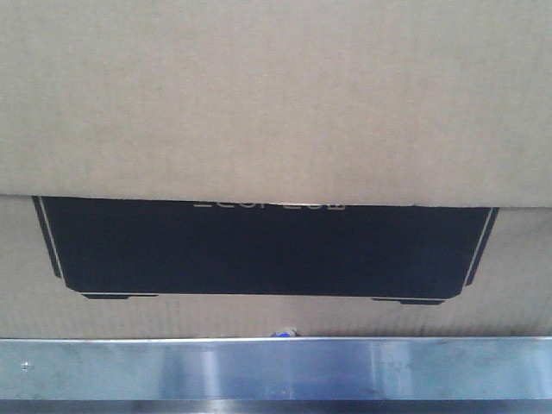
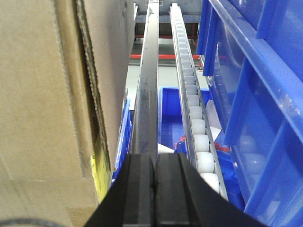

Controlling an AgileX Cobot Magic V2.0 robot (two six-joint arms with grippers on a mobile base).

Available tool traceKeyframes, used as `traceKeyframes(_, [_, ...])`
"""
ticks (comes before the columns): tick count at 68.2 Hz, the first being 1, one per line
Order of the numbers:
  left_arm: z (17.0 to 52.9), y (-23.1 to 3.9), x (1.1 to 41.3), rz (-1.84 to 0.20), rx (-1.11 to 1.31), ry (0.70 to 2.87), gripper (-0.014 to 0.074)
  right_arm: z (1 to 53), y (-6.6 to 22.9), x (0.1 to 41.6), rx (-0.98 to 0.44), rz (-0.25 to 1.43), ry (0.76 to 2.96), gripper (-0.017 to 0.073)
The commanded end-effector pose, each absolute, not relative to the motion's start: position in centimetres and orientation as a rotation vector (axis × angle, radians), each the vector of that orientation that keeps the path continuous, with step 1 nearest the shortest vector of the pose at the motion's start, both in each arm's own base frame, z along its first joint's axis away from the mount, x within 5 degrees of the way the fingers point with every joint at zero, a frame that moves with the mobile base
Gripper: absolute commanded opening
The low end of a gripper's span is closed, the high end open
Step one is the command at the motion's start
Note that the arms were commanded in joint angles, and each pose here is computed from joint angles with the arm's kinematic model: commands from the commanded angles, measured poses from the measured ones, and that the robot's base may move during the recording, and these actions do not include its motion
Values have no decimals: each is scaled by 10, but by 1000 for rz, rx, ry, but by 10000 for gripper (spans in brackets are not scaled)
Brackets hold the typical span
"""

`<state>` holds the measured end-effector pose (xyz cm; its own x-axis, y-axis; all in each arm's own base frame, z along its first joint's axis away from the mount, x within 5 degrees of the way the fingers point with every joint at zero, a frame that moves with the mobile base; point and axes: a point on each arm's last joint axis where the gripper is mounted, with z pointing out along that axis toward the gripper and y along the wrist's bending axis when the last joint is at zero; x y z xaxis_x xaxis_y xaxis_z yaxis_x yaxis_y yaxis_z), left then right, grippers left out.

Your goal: Grab box from left shelf to table start

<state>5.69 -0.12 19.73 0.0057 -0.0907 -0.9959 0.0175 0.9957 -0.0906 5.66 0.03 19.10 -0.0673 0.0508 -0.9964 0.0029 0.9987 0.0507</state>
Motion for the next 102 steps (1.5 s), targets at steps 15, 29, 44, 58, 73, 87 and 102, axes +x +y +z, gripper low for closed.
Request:
traceKeyframes(15, [208, 0, 55, -90, -67, 1449, -99, 199, 0, 56, 46, 32, 1544, 56])
traceKeyframes(29, [208, 0, 55, -63, -42, 1449, -99, 199, 0, 56, 46, 32, 1544, 56])
traceKeyframes(44, [208, 0, 55, -63, -42, 1449, -99, 199, 0, 56, 46, 32, 1544, 56])
traceKeyframes(58, [208, 0, 55, -64, -43, 1449, -99, 199, 0, 56, 46, 32, 1544, 56])
traceKeyframes(73, [223, 1, 52, -76, -63, 1295, -99, 199, 0, 56, 46, 32, 1541, 56])
traceKeyframes(87, [262, -1, 44, -15, 3, 1233, -99, 199, 0, 56, 46, 32, 1541, 56])
traceKeyframes(102, [322, 0, 40, 90, 72, 1314, -95, 199, 0, 56, 46, 32, 1541, 56])
